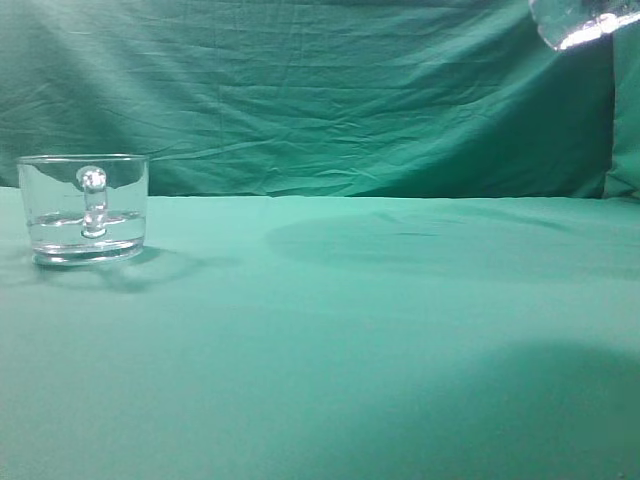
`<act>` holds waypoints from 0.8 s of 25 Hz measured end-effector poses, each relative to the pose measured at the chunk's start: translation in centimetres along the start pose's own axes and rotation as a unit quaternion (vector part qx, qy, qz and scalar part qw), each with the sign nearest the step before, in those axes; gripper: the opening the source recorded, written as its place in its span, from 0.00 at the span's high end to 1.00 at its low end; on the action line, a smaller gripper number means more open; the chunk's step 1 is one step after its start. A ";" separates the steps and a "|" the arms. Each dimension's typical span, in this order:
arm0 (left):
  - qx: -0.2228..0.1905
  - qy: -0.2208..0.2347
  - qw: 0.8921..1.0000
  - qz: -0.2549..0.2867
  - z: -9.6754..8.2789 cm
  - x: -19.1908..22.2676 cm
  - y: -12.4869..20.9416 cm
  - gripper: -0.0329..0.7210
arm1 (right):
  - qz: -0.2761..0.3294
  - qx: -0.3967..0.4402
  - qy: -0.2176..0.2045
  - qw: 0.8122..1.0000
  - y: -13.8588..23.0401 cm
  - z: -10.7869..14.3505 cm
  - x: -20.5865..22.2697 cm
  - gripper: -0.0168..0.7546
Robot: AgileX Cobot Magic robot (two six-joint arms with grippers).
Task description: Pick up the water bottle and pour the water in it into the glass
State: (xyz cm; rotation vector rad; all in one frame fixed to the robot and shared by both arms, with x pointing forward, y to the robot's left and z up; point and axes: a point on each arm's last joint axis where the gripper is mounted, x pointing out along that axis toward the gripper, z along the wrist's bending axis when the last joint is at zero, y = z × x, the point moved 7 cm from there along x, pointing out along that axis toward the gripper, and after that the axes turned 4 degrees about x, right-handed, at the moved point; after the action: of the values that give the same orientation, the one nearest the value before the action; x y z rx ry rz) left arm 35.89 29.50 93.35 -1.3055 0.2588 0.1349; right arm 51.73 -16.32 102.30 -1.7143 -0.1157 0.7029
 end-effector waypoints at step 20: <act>0.000 0.000 1.000 0.000 0.0 0.0 0.0 0.96 | -0.090 0.072 0.095 0.989 4.3 -2.9 0.5 0.49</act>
State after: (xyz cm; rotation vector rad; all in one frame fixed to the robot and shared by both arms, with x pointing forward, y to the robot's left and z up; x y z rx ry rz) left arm 35.89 29.50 93.35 -1.3055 0.2588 0.1349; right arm 52.39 -19.80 98.49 -1.6012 -0.0837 0.4016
